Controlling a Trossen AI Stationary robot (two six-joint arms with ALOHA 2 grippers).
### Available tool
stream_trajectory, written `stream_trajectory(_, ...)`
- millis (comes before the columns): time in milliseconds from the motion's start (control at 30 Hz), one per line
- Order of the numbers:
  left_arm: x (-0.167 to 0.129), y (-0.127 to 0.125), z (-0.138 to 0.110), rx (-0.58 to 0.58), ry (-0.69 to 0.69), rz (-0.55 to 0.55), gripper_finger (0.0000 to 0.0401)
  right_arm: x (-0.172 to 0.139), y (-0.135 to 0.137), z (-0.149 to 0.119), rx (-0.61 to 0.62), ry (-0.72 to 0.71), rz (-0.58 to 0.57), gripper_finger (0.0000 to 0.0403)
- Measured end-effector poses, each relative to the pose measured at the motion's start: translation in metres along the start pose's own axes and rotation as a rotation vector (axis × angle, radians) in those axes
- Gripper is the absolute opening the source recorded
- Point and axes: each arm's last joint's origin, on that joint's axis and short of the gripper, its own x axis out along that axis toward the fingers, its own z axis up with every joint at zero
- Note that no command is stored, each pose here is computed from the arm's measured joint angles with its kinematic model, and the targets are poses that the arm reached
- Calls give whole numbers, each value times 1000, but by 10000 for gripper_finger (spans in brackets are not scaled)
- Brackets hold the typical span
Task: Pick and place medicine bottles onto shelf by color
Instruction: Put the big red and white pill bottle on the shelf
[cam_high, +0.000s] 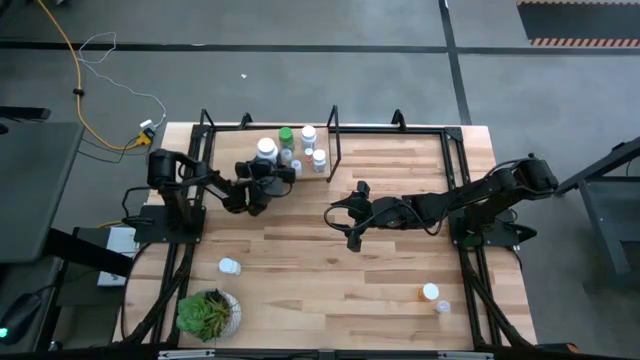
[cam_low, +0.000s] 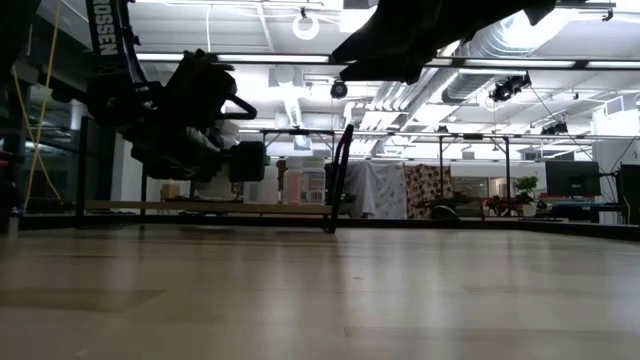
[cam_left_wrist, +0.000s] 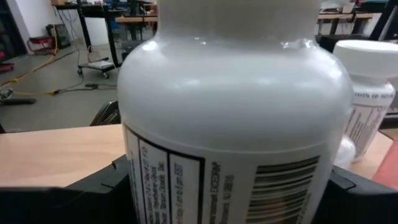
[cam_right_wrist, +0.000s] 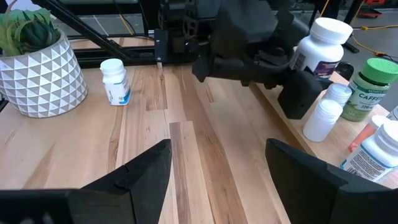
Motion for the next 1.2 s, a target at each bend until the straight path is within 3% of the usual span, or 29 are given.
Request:
stream_trajectory(567,6,-1,0,-8,55,-97,276,0,0,0,0,0,0,252)
stream_trajectory(1033,6,0,0,33,45,-68,276,0,0,0,0,0,0,252)
stream_trajectory(1200,6,0,-1,40,45,-65,299,0,0,0,0,0,0,252)
